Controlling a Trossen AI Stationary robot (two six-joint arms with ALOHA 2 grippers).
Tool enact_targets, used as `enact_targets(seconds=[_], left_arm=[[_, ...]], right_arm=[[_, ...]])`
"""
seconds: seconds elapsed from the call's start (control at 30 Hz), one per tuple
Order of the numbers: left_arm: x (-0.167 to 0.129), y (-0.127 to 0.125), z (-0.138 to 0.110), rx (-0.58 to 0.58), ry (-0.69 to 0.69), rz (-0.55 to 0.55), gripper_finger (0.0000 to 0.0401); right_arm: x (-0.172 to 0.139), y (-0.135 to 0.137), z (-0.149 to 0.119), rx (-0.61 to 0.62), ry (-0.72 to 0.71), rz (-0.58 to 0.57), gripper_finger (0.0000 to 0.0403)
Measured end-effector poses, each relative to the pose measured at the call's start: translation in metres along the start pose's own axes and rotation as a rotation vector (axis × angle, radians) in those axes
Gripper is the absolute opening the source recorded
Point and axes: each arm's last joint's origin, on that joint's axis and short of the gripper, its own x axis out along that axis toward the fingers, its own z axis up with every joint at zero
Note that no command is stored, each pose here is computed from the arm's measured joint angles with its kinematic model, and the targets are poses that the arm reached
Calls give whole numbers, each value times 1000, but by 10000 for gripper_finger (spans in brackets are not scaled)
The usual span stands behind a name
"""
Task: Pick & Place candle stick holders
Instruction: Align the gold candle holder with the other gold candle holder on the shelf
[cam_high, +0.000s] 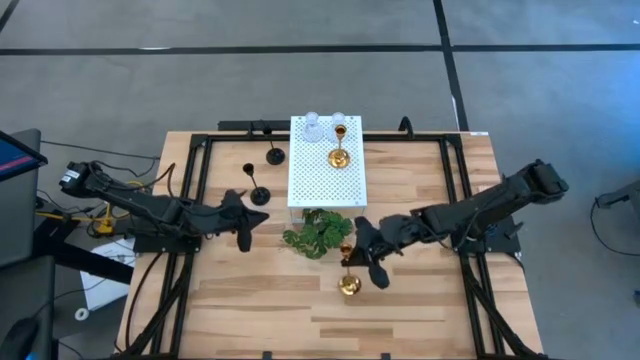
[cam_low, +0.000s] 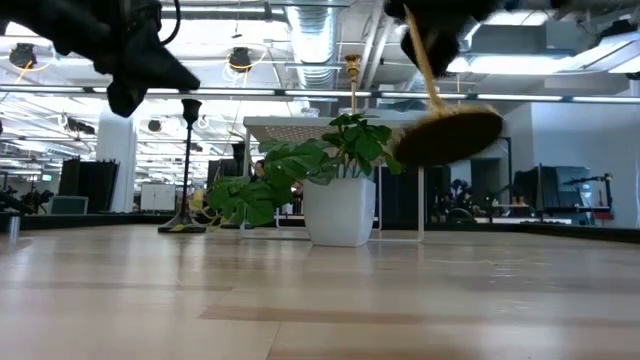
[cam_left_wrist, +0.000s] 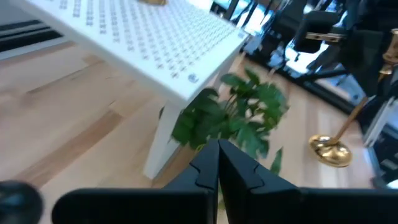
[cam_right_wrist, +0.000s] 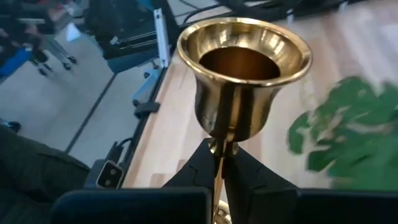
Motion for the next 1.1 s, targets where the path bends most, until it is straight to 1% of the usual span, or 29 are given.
enact_targets(seconds=[0.07, 0.27, 0.37, 0.47, 0.57, 0.63, 0.8, 0.93, 1.03, 1.1], left_arm=[[0, -2, 3, -17, -22, -19, 8], [1, -10, 8, -50, -31, -137, 4], [6, -17, 12, -18, -14, -159, 4], [12, -29, 22, 53, -18, -158, 4], [18, -43, 40, 137, -49, -163, 4], [20, -52, 55, 184, -85, -170, 4], [19, -66, 90, 277, -183, -160, 4], [22, -68, 105, 331, -219, -128, 3], [29, -64, 108, 334, -218, -106, 3], [36, -60, 106, 346, -192, -92, 3]], right_arm=[[-4, 2, 15, -27, 9, -22, 3], [-18, 5, 67, -121, -1, -104, 2], [-25, -1, 88, -138, -19, -144, 2], [-32, -7, 110, -146, -77, -172, 2], [-37, -19, 118, -131, -62, -212, 2], [-40, -25, 122, -137, -80, -228, 2], [-48, -36, 135, -122, -125, -263, 1], [-53, -41, 145, -123, -184, -278, 1], [-58, -44, 152, -121, -218, -287, 1], [-62, -44, 158, -122, -243, -290, 1]])
